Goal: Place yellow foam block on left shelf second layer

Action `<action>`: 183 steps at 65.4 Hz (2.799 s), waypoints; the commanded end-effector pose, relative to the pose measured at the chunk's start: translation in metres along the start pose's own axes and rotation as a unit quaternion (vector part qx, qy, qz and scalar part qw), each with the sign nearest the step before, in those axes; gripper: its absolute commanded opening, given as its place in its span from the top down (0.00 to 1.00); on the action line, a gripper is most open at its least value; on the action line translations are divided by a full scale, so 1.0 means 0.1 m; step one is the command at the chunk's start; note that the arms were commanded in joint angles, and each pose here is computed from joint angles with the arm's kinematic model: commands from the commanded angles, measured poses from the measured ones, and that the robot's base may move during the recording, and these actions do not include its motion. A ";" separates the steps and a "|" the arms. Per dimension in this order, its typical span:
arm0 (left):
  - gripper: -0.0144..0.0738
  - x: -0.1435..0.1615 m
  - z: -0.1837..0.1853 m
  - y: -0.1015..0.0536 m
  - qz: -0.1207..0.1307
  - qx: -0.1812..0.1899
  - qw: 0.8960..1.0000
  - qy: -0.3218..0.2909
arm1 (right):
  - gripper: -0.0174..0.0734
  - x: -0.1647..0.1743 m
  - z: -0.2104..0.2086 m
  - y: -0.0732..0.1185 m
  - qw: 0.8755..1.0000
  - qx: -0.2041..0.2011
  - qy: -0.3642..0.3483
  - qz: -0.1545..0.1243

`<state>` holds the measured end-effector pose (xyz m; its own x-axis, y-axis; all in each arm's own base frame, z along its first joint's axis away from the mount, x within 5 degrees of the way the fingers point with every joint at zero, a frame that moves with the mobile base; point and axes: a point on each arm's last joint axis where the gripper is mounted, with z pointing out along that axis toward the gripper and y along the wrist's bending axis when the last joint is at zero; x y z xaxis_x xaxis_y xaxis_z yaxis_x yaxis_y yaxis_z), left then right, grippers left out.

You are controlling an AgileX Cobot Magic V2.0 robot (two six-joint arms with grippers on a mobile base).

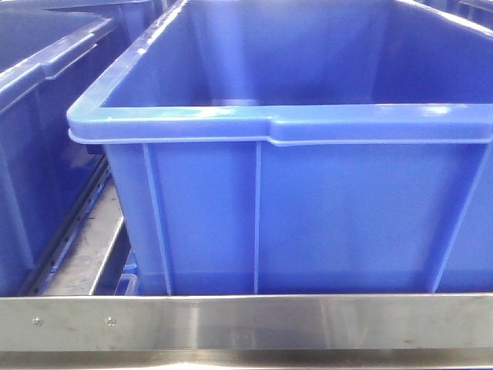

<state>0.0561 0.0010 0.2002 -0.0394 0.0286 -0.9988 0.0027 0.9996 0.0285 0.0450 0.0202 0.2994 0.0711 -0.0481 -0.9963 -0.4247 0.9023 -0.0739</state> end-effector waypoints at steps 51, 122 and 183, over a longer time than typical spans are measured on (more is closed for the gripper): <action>0.68 0.00 0.00 -0.02 -0.003 0.009 0.999 -0.036 | 0.69 -0.76 1.86 -0.03 0.977 -0.008 0.215 -0.012; 0.68 0.00 0.00 -0.02 -0.003 0.009 0.999 -0.036 | 0.50 0.37 3.06 0.05 0.916 -0.021 0.397 -0.058; 0.68 0.00 0.00 -0.02 -0.003 0.009 0.999 -0.036 | 0.25 -0.18 1.85 0.05 0.989 -0.031 0.138 -0.050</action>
<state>0.0561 0.0010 0.2002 -0.0394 0.0286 -0.9988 0.0027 0.9996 0.0285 0.2243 0.1109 0.2985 -0.3192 -0.3305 -0.8882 -0.4870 0.8612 -0.1454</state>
